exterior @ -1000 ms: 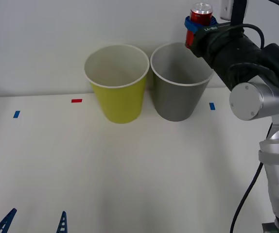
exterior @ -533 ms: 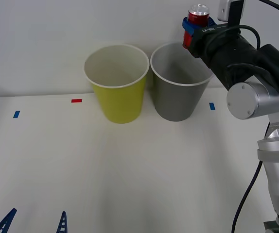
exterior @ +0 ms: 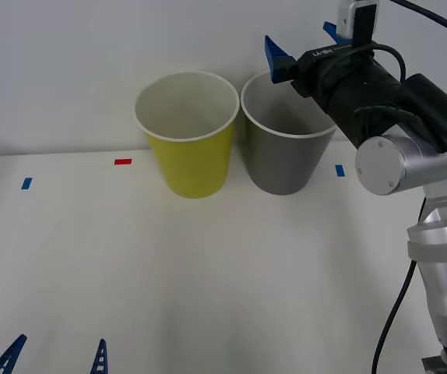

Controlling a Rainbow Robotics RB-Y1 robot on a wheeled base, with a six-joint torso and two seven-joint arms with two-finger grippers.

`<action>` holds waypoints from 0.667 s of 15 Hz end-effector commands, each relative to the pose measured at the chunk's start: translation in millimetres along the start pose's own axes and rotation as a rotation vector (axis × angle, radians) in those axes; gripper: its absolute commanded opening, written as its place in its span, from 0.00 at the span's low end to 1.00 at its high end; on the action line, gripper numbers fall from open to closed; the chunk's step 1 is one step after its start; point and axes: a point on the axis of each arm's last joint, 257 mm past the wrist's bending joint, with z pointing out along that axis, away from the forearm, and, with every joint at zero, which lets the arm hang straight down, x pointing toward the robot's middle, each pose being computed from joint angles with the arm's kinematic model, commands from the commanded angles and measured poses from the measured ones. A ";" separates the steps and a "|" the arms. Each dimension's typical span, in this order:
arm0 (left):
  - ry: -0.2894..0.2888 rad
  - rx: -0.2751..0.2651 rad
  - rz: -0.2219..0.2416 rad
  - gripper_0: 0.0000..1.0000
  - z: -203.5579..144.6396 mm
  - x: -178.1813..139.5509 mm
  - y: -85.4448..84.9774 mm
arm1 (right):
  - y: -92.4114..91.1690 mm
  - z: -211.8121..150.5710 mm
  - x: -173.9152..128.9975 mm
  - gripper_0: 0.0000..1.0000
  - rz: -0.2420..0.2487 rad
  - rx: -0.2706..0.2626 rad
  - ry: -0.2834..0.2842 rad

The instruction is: Put cans in the gray bin and PET bottles in the light green bin.

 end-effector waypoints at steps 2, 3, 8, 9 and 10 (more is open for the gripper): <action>0.000 0.000 0.000 1.00 0.0 0.0 0.0 | 4.3 0.6 1.1 1.00 -0.009 -0.007 0.002; 0.000 0.000 0.000 1.00 0.0 0.0 0.0 | 3.1 0.4 0.9 1.00 -0.013 -0.006 0.002; 0.000 0.000 0.000 1.00 0.0 0.0 0.0 | -14.7 -46.4 -15.8 1.00 -0.020 0.046 -0.015; 0.000 0.000 0.000 1.00 0.0 0.0 0.0 | -16.6 -60.7 -18.2 1.00 -0.015 0.054 -0.008; 0.000 0.000 0.000 1.00 0.0 0.0 0.0 | -18.0 -77.1 -20.8 1.00 -0.004 0.067 -0.012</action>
